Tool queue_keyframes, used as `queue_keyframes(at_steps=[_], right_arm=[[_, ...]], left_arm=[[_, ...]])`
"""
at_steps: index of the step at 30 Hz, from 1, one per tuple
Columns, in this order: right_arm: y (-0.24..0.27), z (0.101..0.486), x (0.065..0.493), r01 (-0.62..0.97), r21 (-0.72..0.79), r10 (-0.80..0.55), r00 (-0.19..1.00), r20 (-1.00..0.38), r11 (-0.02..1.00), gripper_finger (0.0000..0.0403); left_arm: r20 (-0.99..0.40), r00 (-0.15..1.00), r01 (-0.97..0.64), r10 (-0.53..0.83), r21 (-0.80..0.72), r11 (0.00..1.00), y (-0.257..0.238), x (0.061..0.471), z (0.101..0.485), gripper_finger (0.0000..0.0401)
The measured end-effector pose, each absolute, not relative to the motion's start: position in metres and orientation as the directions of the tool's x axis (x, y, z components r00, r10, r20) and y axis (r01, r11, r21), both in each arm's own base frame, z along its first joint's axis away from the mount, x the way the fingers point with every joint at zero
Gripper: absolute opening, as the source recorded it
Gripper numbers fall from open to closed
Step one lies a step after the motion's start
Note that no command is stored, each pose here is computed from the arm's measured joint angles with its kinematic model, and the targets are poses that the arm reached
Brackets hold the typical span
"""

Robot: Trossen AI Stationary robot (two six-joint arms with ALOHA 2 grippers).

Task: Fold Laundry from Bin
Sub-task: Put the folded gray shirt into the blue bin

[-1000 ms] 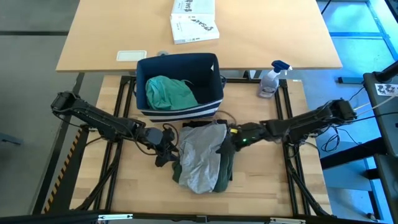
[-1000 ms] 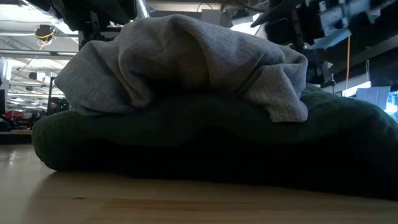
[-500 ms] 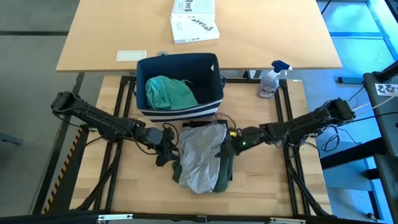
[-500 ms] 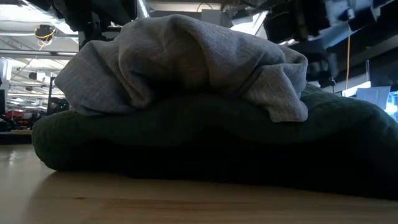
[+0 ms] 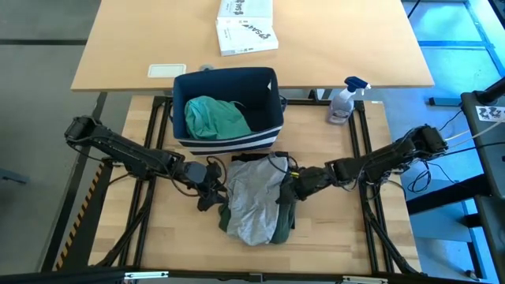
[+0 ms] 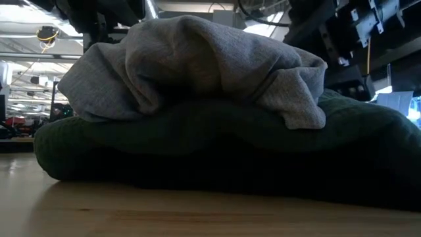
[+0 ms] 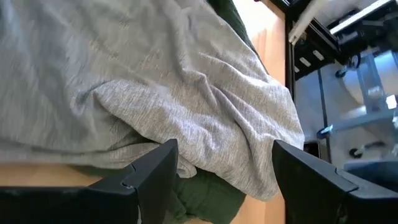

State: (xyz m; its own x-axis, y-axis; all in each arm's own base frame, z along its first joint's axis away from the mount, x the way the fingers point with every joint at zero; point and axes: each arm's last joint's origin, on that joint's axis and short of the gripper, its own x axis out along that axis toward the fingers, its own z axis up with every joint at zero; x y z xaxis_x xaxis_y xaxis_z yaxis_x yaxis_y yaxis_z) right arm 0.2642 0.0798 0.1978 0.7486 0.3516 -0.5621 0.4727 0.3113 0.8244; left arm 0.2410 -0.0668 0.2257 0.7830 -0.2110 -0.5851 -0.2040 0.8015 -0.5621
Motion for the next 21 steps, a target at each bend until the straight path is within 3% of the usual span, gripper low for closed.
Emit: queue_keyframes(at_steps=[3,7,11,15,21], right_arm=[[0.081,0.201,0.264,0.417,0.834,0.367,0.758,-0.539,0.362,0.0262],[0.080,0.213,0.266,0.341,0.828,0.333,0.795,-0.507,0.444,0.0262],[0.080,0.221,0.269,0.304,0.821,0.320,0.811,-0.489,0.484,0.0262],[0.080,0.224,0.271,0.283,0.798,0.297,0.820,-0.489,0.533,0.0262],[0.076,0.219,0.269,0.346,0.741,0.242,0.793,-0.559,0.575,0.0262]], left_arm=[[-0.574,0.782,-0.102,-0.245,-0.505,0.857,-0.072,0.240,0.227,0.0252],[-0.574,0.767,0.121,-0.286,-0.309,0.943,-0.088,0.235,0.227,0.0252],[-0.572,0.779,0.236,-0.256,-0.112,0.965,-0.104,0.228,0.227,0.0252],[-0.580,0.784,0.335,-0.224,0.090,0.938,-0.125,0.225,0.222,0.0252],[-0.573,0.803,0.444,-0.164,0.392,0.806,-0.170,0.243,0.216,0.0252]])
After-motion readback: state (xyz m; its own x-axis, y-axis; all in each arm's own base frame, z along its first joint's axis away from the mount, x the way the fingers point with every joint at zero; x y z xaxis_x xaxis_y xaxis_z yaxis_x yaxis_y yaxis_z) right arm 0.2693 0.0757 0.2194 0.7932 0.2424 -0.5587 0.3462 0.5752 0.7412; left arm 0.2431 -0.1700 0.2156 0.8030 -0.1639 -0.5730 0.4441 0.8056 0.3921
